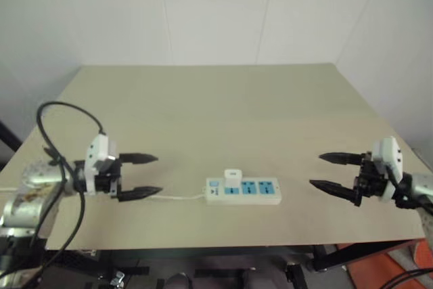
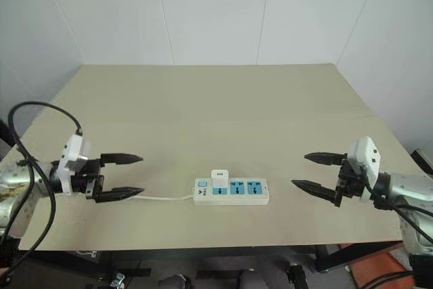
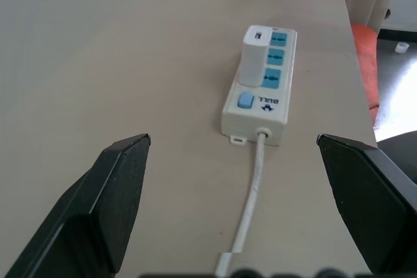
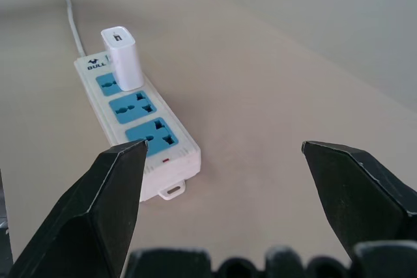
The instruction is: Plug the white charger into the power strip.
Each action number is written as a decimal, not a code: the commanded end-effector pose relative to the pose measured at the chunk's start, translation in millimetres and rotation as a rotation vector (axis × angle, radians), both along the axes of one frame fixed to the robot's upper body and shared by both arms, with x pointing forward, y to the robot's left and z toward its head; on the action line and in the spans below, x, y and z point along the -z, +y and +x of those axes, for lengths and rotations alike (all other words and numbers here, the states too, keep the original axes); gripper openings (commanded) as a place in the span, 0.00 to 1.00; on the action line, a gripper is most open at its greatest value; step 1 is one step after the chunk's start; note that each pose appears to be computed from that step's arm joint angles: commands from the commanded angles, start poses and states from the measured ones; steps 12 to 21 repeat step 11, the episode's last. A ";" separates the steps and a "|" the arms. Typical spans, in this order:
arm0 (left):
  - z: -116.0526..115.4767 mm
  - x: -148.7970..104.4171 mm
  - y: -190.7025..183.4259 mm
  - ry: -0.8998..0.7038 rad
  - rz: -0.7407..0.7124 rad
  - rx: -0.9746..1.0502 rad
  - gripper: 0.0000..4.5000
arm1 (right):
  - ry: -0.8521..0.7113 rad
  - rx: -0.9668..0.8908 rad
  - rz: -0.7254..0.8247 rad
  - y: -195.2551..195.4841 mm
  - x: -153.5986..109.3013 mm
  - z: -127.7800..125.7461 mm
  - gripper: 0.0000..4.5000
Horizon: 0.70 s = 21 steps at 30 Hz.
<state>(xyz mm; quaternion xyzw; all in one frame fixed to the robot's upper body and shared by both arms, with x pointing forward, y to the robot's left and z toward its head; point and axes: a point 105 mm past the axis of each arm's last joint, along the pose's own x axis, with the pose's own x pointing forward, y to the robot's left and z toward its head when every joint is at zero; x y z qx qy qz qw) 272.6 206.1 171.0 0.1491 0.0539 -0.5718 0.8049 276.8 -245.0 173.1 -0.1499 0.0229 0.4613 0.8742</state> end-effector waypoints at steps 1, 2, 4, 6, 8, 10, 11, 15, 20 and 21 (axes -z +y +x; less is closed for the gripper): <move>-2.8 -14.1 -6.0 -0.058 -0.018 0.019 1.00 | -0.056 0.001 -0.012 1.2 -15.9 -4.4 1.00; -2.9 -13.9 -7.5 -0.057 -0.020 0.025 1.00 | -0.053 0.002 -0.015 2.1 -15.1 -5.1 1.00; -3.1 -13.9 -9.0 -0.053 -0.022 0.036 1.00 | -0.048 0.007 -0.017 3.1 -14.2 -6.3 1.00; -2.9 -14.1 -9.2 -0.051 -0.023 0.039 1.00 | -0.046 0.010 -0.018 3.5 -13.6 -7.3 1.00; -2.2 -14.2 -10.2 -0.049 -0.025 0.044 1.00 | -0.038 0.013 -0.023 3.3 -12.0 -9.4 1.00; -1.4 -14.3 -10.6 -0.049 -0.026 0.045 1.00 | -0.035 0.016 -0.025 3.6 -11.0 -10.8 1.00; -1.0 -14.4 -11.2 -0.049 -0.028 0.046 1.00 | -0.034 0.017 -0.025 3.7 -10.4 -11.3 1.00; -1.0 -14.4 -11.2 -0.049 -0.028 0.046 1.00 | -0.034 0.017 -0.025 3.7 -10.4 -11.3 1.00; -1.0 -14.4 -11.2 -0.049 -0.028 0.046 1.00 | -0.034 0.017 -0.025 3.7 -10.4 -11.3 1.00; -1.0 -14.4 -11.2 -0.049 -0.028 0.046 1.00 | -0.034 0.017 -0.025 3.7 -10.4 -11.3 1.00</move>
